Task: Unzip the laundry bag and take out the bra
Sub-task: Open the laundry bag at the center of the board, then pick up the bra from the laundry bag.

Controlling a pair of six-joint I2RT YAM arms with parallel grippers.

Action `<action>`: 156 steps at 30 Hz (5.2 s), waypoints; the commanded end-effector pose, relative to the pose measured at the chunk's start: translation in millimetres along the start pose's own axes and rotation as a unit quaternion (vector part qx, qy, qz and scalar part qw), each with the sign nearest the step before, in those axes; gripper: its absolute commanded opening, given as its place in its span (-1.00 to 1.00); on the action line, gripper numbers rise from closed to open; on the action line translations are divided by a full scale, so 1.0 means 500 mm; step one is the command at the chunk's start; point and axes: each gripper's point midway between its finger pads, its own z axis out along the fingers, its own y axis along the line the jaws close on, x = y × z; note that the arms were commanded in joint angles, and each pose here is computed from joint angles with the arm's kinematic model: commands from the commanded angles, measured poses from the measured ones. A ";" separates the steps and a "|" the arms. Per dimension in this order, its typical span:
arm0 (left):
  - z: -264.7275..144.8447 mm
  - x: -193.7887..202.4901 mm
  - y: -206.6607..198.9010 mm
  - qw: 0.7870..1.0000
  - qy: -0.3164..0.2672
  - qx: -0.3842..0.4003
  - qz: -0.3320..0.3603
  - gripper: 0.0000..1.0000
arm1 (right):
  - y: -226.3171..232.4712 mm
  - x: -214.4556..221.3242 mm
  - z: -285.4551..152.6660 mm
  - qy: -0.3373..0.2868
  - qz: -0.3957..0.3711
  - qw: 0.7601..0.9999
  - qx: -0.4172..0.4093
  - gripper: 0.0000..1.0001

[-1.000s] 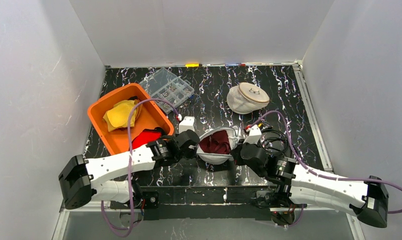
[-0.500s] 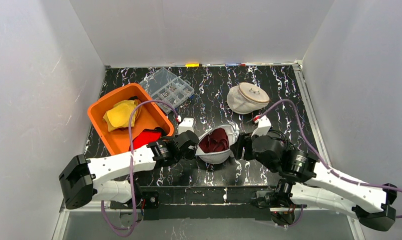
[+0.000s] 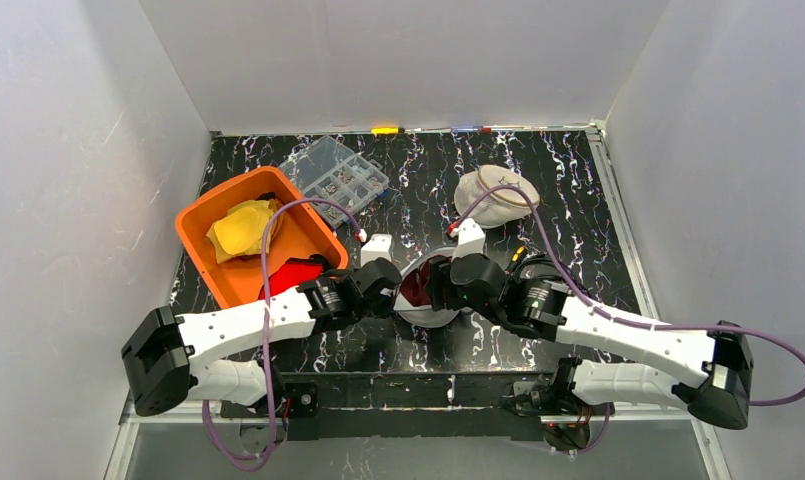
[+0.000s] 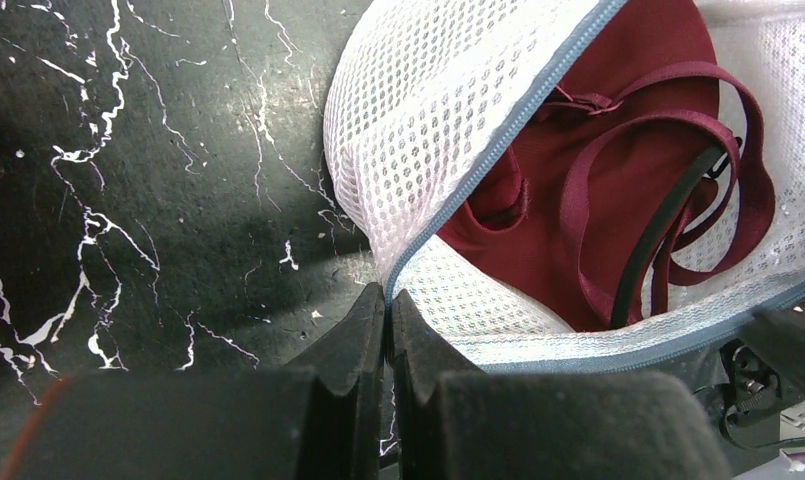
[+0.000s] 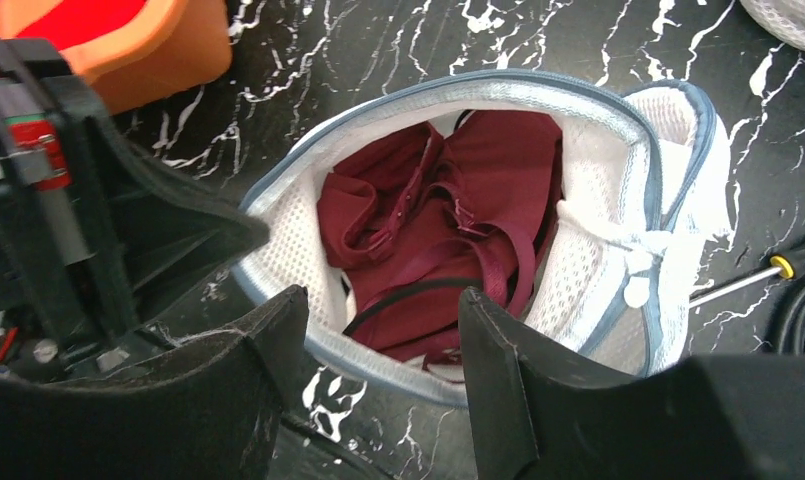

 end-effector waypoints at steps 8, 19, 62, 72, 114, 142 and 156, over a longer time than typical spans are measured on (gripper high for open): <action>0.016 0.036 -0.008 0.999 0.029 0.023 0.003 -1.00 | -0.087 0.090 0.051 -0.006 0.014 0.997 0.075 0.41; 0.036 0.067 -0.026 0.997 0.047 0.055 0.008 -1.00 | -0.096 0.097 0.013 -0.036 0.076 0.996 0.041 0.64; -0.041 -0.045 -0.027 1.000 -0.014 0.028 0.002 -1.00 | -0.060 0.015 0.017 -0.073 -0.031 0.997 0.010 -0.97; -0.014 -0.007 -0.037 0.999 0.011 0.047 0.002 -1.00 | 0.012 0.027 0.019 -0.050 0.068 0.994 -0.068 0.38; 0.003 0.035 -0.048 0.997 0.043 0.071 -0.003 -1.00 | -0.066 0.120 0.092 0.013 0.056 0.996 0.063 -0.27; -0.046 -0.076 0.002 1.000 -0.017 -0.004 0.022 -1.00 | 0.080 -0.047 -0.076 -0.088 -0.144 0.967 -0.192 -0.97; -0.018 -0.099 0.006 0.994 -0.108 0.026 0.013 -1.00 | -0.022 -0.184 -0.109 -0.221 0.043 0.974 -0.036 -0.97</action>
